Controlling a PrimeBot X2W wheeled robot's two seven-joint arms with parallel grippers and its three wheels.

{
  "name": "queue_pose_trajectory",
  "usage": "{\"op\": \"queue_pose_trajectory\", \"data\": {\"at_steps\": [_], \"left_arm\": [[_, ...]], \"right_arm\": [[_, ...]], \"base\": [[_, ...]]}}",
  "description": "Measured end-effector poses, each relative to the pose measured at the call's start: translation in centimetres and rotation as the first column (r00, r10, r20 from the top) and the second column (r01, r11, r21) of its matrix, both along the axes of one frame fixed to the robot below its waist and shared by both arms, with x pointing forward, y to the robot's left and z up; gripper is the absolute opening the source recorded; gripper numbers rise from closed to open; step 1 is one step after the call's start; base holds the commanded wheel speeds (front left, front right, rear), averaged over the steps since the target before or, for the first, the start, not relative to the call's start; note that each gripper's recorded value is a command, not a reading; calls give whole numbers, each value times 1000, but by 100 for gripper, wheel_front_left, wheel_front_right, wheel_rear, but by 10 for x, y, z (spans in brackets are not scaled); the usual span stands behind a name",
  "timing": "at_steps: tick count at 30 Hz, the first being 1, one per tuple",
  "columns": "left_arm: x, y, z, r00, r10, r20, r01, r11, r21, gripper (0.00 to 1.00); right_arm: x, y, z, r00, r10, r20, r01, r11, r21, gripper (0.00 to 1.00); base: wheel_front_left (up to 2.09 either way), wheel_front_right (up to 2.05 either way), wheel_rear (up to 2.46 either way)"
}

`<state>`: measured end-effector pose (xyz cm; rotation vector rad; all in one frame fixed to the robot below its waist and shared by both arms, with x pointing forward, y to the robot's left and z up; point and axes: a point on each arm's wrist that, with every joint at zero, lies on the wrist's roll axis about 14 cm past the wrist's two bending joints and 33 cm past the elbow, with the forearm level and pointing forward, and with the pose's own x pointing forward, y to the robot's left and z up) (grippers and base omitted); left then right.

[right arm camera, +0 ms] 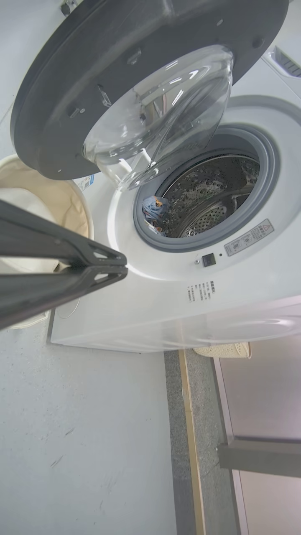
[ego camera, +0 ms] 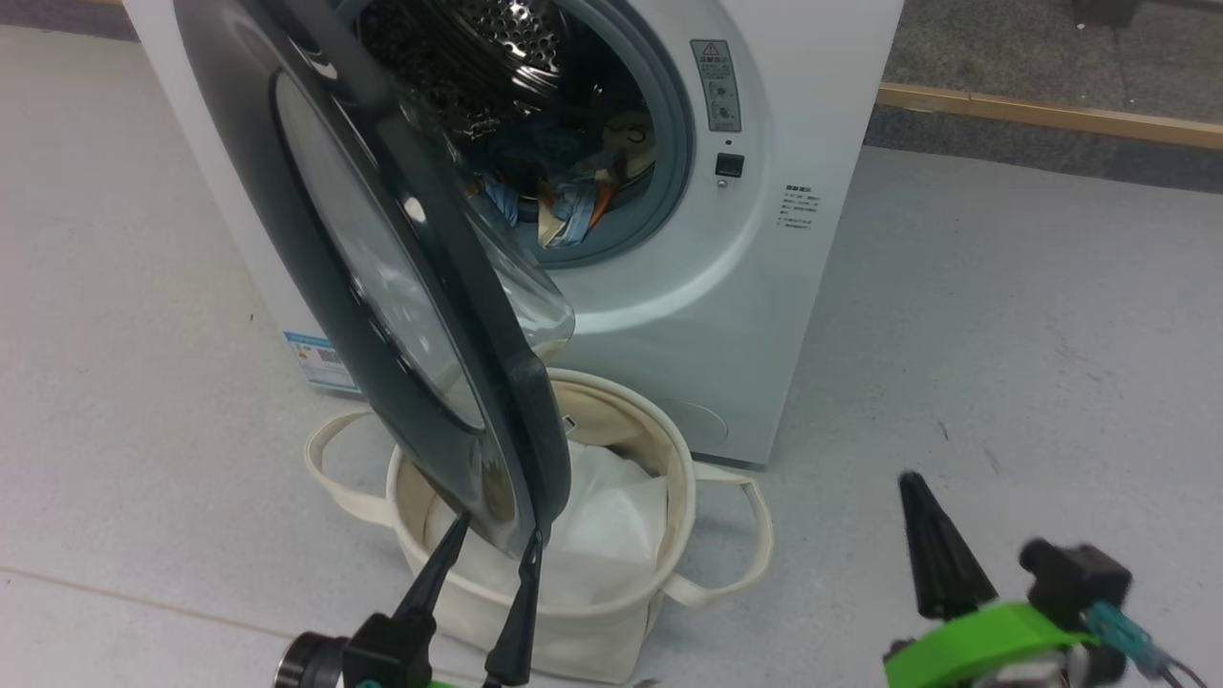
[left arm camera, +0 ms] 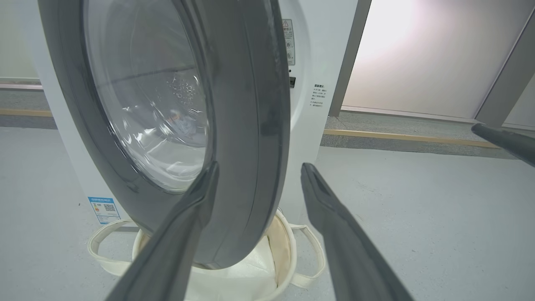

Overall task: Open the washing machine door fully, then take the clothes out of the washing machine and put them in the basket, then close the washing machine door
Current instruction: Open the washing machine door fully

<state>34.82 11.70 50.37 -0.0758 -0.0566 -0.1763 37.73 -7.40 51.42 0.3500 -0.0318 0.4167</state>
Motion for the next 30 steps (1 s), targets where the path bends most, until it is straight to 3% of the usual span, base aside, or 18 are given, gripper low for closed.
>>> {"op": "queue_pose_trajectory", "data": {"at_steps": [1,2,3,8,30], "left_arm": [[0,0,0,1000,4,1,-4,1000,5,100],[0,0,0,1000,4,2,-4,1000,5,100],[1,1,0,1000,10,2,-10,1000,6,100],[4,2,-2,1000,18,-3,-18,1000,21,100],[4,5,-1,1000,31,2,-31,999,33,100]], "right_arm": [[-4,-6,-4,1000,-29,-8,29,1000,0,0],[-7,-13,-6,998,-55,-9,55,998,-7,20],[-10,-18,-6,998,-69,0,69,997,-31,98],[-12,-23,-4,995,-92,37,95,990,-101,100],[-11,-9,0,996,-72,61,79,989,-122,100]], "base": [[0,0,0],[0,0,0],[0,0,0],[0,0,0],[0,0,0]]}}
